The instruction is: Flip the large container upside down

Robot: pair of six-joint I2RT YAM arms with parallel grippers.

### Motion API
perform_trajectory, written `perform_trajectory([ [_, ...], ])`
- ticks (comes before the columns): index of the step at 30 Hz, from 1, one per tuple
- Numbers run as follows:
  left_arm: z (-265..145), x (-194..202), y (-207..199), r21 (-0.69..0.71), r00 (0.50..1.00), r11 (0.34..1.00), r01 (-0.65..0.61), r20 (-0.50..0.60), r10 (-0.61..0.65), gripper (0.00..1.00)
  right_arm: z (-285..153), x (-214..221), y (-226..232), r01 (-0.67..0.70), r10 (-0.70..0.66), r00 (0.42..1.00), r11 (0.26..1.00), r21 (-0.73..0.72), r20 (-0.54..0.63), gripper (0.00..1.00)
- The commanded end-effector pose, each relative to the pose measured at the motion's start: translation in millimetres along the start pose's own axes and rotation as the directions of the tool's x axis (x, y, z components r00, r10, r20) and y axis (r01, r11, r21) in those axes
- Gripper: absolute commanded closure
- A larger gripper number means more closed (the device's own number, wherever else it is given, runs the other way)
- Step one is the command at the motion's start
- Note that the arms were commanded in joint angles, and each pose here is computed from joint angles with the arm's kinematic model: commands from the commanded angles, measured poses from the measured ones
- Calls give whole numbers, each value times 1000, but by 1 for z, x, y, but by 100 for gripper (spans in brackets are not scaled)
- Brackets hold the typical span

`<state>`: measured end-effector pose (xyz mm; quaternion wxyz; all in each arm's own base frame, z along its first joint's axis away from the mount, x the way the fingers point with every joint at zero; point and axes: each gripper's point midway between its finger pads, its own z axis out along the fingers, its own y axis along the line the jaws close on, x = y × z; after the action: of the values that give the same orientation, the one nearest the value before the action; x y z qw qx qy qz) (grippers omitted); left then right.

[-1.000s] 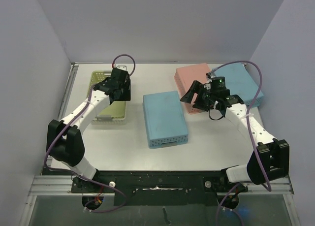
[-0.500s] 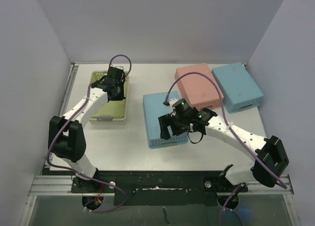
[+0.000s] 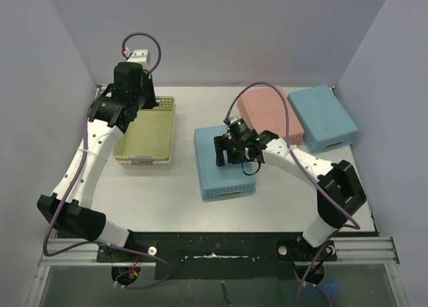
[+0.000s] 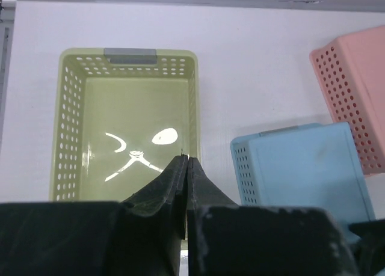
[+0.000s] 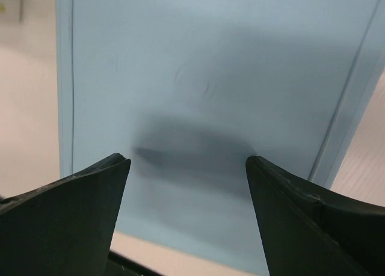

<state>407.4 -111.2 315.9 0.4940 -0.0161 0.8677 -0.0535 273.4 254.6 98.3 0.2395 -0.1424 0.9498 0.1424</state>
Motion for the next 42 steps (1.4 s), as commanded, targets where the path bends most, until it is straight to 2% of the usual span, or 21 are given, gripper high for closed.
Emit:
perform_trajectory([
  [1, -33, -22, 3, 17, 999, 1000, -4, 46, 3, 100, 25, -51, -18, -122, 118, 989, 992, 42, 84, 18],
  [4, -37, -17, 5, 15, 999, 1000, -18, 31, 17, 100, 22, -71, -16, -91, 87, 991, 995, 44, 104, 18],
  [6, -29, -3, 9, -2, 999, 999, -33, -19, 33, 100, 8, -75, -10, -46, 41, 991, 998, 43, 126, 18],
  [7, -24, 7, 9, -3, 998, 999, -40, -49, 39, 94, -1, -75, -6, -13, 7, 990, 999, 42, 144, 18],
  [10, -2, 31, 2, 25, 993, 999, -34, -113, 37, 63, -23, -51, 5, 97, -105, 983, 994, 57, 148, 18],
  [12, 16, 47, -1, 28, 989, 999, -23, -148, 27, 49, -38, -26, 20, 162, -165, 978, 986, 33, 125, 18],
  [16, 46, 69, -3, 20, 979, 1000, -19, -204, 23, 41, -62, 31, 39, 191, -190, 980, 982, -8, 65, 18],
  [21, 76, 99, -6, 29, 966, 999, -21, -259, 28, 41, -76, 81, 53, 46, -47, 999, 995, -85, -9, 17],
  [24, 91, 112, -1, 19, 961, 1000, -21, -277, 25, 42, -69, 105, 46, -61, 57, 995, 997, -45, -86, 17],
  [27, 101, 121, 4, 17, 955, 1000, -12, -296, 16, 44, -58, 118, 45, -89, 86, 986, 996, -20, -146, 17],
  [30, 107, 126, 2, 32, 953, 999, -3, -303, 13, 50, -46, 118, 49, -85, 81, 984, 996, -19, -157, 17],
  [32, 108, 126, 0, 42, 953, 999, 1, -303, 12, 64, -36, 107, 49, -72, 72, 989, 997, 5, -132, 17],
  [35, 109, 123, 2, 40, 952, 999, -6, -307, 18, 95, -18, 80, 41, -55, 62, 993, 996, 70, -103, 17],
  [36, 108, 122, 4, 37, 951, 999, -9, -309, 20, 100, -12, 70, 38, -50, 58, 994, 995, 86, -90, 17],
  [39, 105, 115, 10, 31, 952, 999, -15, -304, 24, 100, 4, 32, 32, -90, 91, 996, 990, 110, -2, 17],
  [40, 104, 113, 10, 31, 953, 999, -19, -302, 27, 95, 8, 23, 31, -108, 107, 994, 990, 95, 17, 17],
  [42, 99, 109, 10, 32, 954, 999, -20, -300, 29, 76, 16, 6, 26, -141, 138, 989, 987, 72, 44, 17],
])
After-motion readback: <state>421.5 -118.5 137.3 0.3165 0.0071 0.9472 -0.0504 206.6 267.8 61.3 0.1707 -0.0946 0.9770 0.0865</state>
